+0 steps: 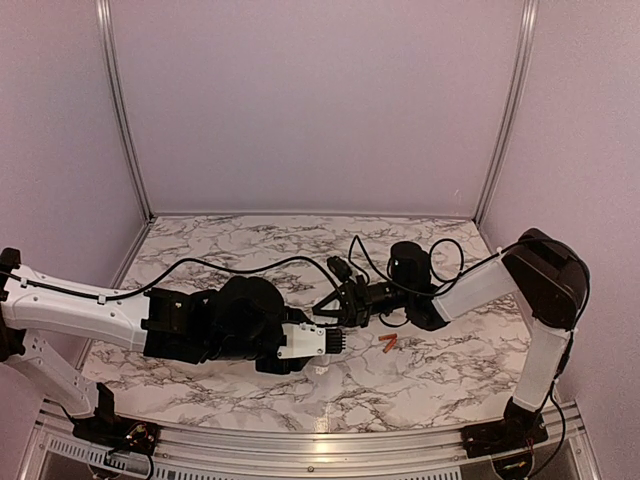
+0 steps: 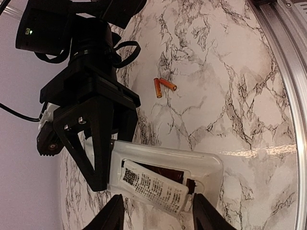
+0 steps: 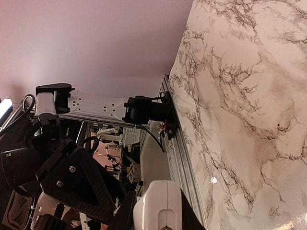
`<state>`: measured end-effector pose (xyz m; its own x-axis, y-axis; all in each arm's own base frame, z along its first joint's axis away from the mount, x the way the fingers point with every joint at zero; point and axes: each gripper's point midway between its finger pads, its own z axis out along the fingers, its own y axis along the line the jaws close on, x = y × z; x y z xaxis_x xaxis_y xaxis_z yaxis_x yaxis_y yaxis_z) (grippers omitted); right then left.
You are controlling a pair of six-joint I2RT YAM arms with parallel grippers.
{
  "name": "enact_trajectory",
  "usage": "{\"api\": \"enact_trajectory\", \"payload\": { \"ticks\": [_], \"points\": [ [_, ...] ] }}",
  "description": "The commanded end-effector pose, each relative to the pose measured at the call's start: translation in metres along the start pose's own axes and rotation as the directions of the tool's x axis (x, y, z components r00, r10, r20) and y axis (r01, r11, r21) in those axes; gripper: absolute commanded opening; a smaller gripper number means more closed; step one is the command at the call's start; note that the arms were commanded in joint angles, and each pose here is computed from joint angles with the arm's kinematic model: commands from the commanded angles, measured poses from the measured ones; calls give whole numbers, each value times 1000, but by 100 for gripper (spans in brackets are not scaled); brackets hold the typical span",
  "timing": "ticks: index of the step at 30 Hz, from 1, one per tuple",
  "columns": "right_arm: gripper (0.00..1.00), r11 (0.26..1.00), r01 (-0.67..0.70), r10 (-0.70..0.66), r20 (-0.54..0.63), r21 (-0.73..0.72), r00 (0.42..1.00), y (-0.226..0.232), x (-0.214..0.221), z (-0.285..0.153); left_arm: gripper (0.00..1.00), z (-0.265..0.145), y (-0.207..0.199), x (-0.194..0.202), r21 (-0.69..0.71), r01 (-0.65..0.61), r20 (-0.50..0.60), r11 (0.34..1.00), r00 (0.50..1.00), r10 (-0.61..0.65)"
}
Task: Load the batteries into the remote control
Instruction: Remove the battery cover from the remote control.
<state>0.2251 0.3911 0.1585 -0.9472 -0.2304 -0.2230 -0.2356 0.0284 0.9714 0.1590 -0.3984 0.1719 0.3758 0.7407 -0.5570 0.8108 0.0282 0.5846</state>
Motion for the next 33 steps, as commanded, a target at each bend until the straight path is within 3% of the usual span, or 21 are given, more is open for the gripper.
{"api": "enact_trajectory", "payload": {
  "ticks": [1, 9, 20, 27, 33],
  "points": [
    [0, 1000, -7, 7, -19, -14, 1000, -2, 4, 0, 56, -1, 8, -2, -20, 30, 3, 999, 1000, -30],
    [0, 1000, -29, 29, -2, -1, 1000, -10, 3, -3, 59, -3, 1, -4, 17, 49, 20, 999, 999, -49],
    [0, 996, -87, 89, 95, -29, 991, -19, -12, -17, 65, -20, 1, -10, 54, 258, 71, 965, 963, -262],
    [0, 994, -106, 111, 168, -41, 979, -24, -24, -22, 73, -6, 27, -15, -19, 559, 37, 829, 829, -558],
    [0, 996, -92, 91, 195, -3, 977, -25, -30, -26, 75, 0, 41, -17, -11, 706, 6, 709, 709, -706]
  ]
}}
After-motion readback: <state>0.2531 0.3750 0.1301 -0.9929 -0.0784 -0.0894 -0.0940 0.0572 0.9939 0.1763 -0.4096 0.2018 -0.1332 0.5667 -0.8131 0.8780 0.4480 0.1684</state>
